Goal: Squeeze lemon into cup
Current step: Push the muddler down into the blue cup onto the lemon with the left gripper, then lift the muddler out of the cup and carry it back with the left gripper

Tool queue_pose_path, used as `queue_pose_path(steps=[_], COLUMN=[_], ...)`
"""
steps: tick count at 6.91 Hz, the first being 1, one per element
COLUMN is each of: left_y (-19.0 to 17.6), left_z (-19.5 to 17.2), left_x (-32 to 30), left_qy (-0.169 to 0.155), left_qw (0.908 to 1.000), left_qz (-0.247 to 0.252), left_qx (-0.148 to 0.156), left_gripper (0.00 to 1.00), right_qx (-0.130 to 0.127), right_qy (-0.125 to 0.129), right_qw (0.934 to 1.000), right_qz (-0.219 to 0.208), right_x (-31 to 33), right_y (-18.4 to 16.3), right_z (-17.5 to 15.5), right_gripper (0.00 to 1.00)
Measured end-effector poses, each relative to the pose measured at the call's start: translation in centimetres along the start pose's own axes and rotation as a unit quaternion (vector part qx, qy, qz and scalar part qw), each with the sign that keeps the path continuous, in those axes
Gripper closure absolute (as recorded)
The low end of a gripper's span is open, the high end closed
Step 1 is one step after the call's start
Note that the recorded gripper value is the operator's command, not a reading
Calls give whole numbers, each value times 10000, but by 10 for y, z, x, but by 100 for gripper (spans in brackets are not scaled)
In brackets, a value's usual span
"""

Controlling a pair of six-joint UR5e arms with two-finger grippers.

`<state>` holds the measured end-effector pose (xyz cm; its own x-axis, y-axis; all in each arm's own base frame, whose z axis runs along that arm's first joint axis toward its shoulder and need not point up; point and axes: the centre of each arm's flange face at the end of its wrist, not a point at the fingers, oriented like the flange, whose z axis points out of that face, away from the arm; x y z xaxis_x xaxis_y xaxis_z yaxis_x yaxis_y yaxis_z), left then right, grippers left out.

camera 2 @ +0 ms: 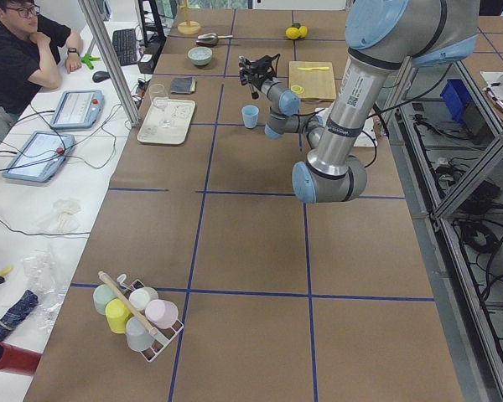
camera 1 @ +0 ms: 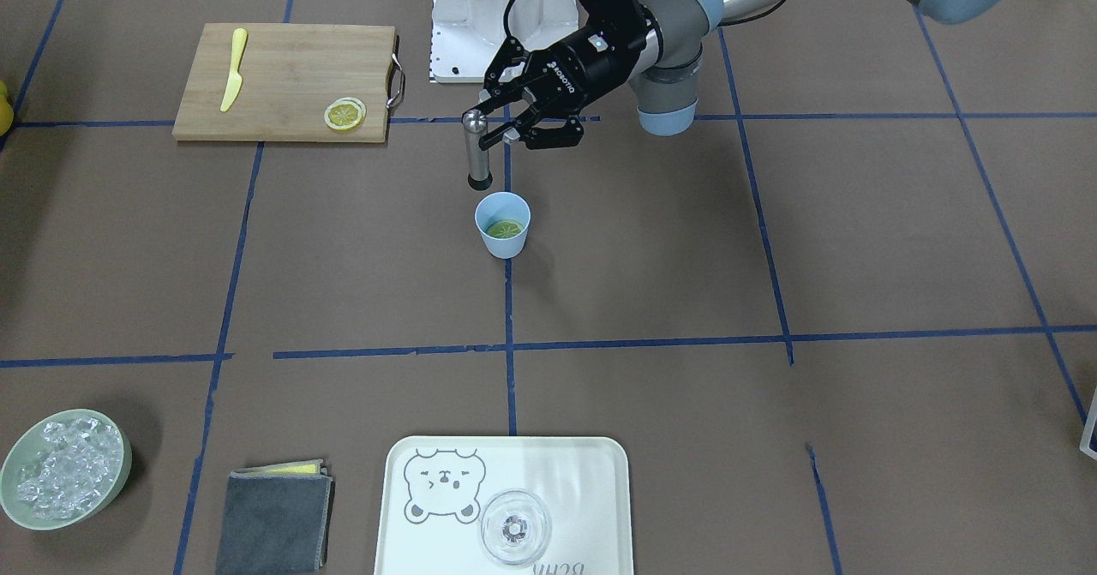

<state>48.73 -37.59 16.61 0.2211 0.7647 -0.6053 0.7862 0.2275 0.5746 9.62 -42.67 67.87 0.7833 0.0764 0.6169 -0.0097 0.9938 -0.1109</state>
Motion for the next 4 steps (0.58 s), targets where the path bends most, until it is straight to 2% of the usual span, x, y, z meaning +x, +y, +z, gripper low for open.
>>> queue_pose_path(steps=[2, 3, 4], left_y=[-23, -24, -21], left_z=[-2, -9, -18], left_x=[2, -7, -25], left_qy=[-534, -903, -1288], left_qw=[9964, 9905, 9801], left_qz=[-264, -276, -205], left_qx=[-604, -999, -1495], left_gripper=[100, 100, 100], right_qx=[-24, -25, -15], right_qy=[6, 8, 6], right_qw=[10000, 10000, 10000], right_qz=[14, 24, 42], right_x=[2, 3, 5], right_y=[1, 2, 2], right_z=[2, 3, 2], right_gripper=[0, 0, 0])
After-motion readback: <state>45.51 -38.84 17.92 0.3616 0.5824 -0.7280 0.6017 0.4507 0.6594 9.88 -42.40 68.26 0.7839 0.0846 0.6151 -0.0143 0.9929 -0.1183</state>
